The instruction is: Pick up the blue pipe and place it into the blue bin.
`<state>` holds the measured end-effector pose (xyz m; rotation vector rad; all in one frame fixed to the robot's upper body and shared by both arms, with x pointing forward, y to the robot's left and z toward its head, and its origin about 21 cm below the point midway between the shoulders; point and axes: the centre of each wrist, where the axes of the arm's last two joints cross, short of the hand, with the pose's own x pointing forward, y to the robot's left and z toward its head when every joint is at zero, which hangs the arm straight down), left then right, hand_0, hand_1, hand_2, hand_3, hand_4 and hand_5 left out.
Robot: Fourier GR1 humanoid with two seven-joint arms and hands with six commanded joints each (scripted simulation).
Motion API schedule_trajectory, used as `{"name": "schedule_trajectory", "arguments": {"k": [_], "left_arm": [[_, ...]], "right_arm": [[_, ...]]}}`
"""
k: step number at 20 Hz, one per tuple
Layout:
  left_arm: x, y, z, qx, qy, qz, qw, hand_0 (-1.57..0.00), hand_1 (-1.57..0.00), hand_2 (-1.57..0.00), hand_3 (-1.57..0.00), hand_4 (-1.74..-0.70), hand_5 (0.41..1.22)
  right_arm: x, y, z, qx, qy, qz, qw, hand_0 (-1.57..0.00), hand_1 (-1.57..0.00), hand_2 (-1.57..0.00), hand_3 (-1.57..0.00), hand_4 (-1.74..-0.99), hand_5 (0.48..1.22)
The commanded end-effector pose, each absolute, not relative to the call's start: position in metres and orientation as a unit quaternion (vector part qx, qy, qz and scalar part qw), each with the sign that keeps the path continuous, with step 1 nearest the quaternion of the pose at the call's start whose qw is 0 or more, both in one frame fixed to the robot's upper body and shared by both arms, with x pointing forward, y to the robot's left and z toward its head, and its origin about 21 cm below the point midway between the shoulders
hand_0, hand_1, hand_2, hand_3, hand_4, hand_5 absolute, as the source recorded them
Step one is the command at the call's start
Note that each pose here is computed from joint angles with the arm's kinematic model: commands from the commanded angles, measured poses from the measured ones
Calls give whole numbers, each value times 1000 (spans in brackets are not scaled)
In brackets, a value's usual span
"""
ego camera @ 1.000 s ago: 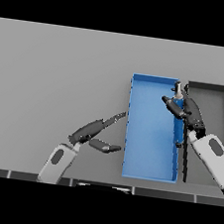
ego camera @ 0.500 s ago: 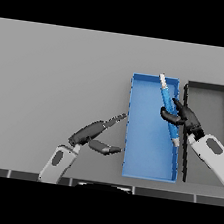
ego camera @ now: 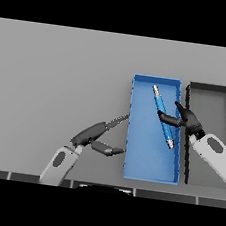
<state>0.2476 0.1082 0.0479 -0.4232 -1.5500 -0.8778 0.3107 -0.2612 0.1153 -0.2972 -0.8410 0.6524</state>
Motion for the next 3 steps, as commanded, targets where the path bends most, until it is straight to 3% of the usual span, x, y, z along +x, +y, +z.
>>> {"name": "schedule_trajectory", "arguments": {"k": [1,3], "left_arm": [[247,109,46,-181,-673,-380,608,1,1,1,1,-885,431],[245,108,45,-181,-672,-379,610,1,1,1,1,-885,431]], "right_arm": [[312,-260,118,-144,-400,316,848,-6,-5,-5,-3,-1022,655],[313,-258,119,-141,-399,316,849,-6,-5,-5,-3,-1022,643]]}}
